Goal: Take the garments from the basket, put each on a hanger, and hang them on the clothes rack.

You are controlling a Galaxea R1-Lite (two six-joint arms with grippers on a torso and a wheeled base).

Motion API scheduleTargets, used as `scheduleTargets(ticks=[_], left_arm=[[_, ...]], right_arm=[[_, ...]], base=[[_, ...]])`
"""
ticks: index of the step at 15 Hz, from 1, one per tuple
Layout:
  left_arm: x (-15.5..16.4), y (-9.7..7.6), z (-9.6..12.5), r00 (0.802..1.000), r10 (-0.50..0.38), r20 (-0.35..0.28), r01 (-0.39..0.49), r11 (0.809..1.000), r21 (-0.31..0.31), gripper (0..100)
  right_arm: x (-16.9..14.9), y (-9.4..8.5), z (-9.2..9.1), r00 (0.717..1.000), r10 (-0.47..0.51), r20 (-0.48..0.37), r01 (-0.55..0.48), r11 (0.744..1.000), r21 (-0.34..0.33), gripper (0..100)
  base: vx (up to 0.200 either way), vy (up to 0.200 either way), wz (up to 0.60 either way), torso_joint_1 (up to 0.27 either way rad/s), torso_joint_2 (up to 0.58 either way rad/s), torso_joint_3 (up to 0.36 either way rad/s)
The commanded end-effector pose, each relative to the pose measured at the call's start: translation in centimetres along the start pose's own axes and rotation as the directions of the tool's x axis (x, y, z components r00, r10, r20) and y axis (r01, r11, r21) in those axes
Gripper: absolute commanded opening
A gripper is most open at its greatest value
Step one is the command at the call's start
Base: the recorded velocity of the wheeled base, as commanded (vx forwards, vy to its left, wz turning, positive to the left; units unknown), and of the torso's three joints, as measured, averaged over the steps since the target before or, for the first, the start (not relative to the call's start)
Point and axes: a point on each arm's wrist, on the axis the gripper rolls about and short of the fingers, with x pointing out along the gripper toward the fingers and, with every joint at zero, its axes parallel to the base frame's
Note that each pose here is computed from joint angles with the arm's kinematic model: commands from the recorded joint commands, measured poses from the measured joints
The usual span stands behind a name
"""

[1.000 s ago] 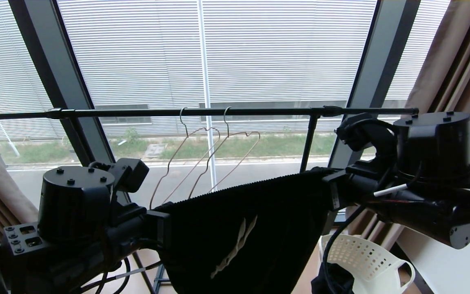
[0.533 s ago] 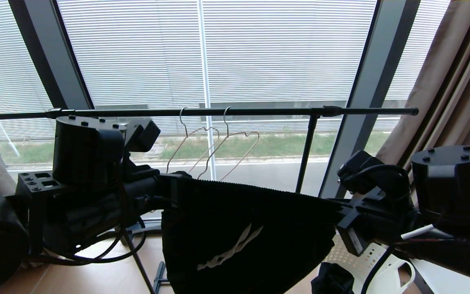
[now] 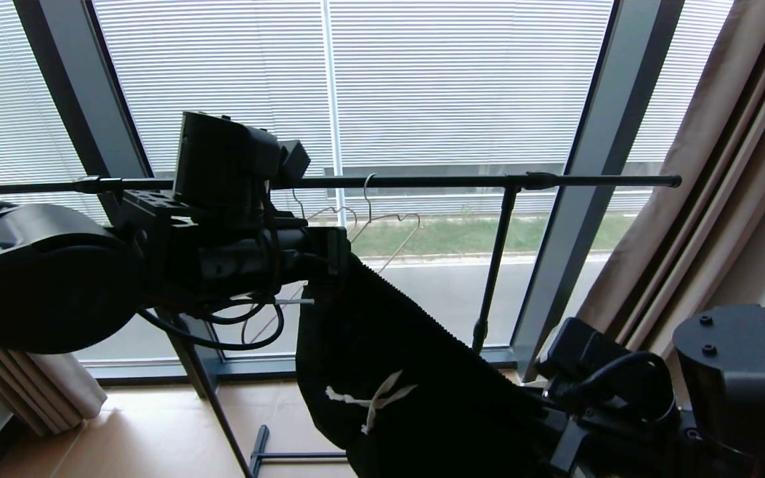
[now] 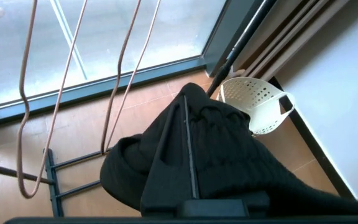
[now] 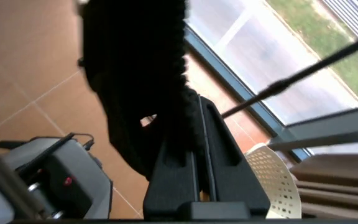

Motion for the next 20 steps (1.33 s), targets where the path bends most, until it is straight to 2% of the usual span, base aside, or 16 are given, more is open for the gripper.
scheduleTargets(ticks=[1, 2, 3, 4, 6, 7, 9, 12, 15, 17, 18, 20], left_arm=[[2.1, -1.0, 0.2, 1.0, -0.01, -0.018, 0.01, 1.0, 0.01, 0], [2.1, -1.4, 0.4, 1.0, -0.019, -0.015, 0.019, 1.0, 0.012, 0], [2.1, -1.4, 0.5, 1.0, -0.019, -0.013, 0.02, 1.0, 0.013, 0], [2.0, -2.2, 0.9, 0.999, -0.038, -0.004, 0.038, 0.999, 0.018, 0], [2.0, -2.2, 1.1, 0.999, -0.039, 0.001, 0.039, 0.999, 0.017, 0], [2.7, -2.9, 1.2, 0.998, -0.055, 0.004, 0.055, 0.998, 0.022, 0], [2.5, -3.6, 0.9, 0.997, -0.072, -0.001, 0.072, 0.997, 0.027, 0], [2.3, -4.7, 0.7, 0.995, -0.098, -0.005, 0.098, 0.995, 0.016, 0], [2.4, -4.6, 0.7, 0.995, -0.097, -0.005, 0.097, 0.995, 0.014, 0], [2.2, -4.4, 0.7, 0.996, -0.093, -0.007, 0.093, 0.996, 0.011, 0], [1.8, -4.3, 0.9, 0.996, -0.093, 0.001, 0.093, 0.996, 0.009, 0], [0.5, -3.8, 1.2, 0.996, -0.088, 0.005, 0.088, 0.996, 0.006, 0]], right_arm=[[-0.6, 2.7, -0.1, 0.994, 0.105, 0.018, -0.103, 0.993, -0.059, 0], [-0.9, 3.6, 0.2, 0.99, 0.14, 0.034, -0.138, 0.99, -0.042, 0], [-1.0, 3.8, 0.2, 0.989, 0.143, 0.037, -0.142, 0.989, -0.036, 0], [-1.6, 5.6, 1.0, 0.974, 0.215, 0.068, -0.216, 0.976, 0.011, 0], [-1.7, 6.1, 1.1, 0.97, 0.232, 0.07, -0.234, 0.972, 0.021, 0], [-2.1, 7.6, 1.8, 0.956, 0.28, 0.089, -0.285, 0.957, 0.053, 0], [-2.3, 8.3, 2.8, 0.945, 0.304, 0.122, -0.318, 0.94, 0.123, 0], [-2.0, 8.6, 3.8, 0.944, 0.3, 0.14, -0.322, 0.928, 0.187, 0], [-1.7, 8.7, 4.2, 0.945, 0.285, 0.161, -0.317, 0.922, 0.224, 0], [-1.7, 8.4, 4.1, 0.949, 0.273, 0.155, -0.303, 0.926, 0.224, 0], [-1.2, 7.6, 3.6, 0.962, 0.242, 0.124, -0.265, 0.938, 0.225, 0], [0.6, 4.7, 2.3, 0.992, 0.126, 0.019, -0.128, 0.98, 0.154, 0]], base=[[0.0, 0.0, 0.0, 0.0, 0.0, 0.0], [0.0, 0.0, 0.0, 0.0, 0.0, 0.0], [0.0, 0.0, 0.0, 0.0, 0.0, 0.0], [0.0, 0.0, 0.0, 0.0, 0.0, 0.0], [0.0, 0.0, 0.0, 0.0, 0.0, 0.0], [0.0, 0.0, 0.0, 0.0, 0.0, 0.0], [0.0, 0.0, 0.0, 0.0, 0.0, 0.0], [0.0, 0.0, 0.0, 0.0, 0.0, 0.0], [0.0, 0.0, 0.0, 0.0, 0.0, 0.0], [0.0, 0.0, 0.0, 0.0, 0.0, 0.0], [0.0, 0.0, 0.0, 0.0, 0.0, 0.0], [0.0, 0.0, 0.0, 0.0, 0.0, 0.0]])
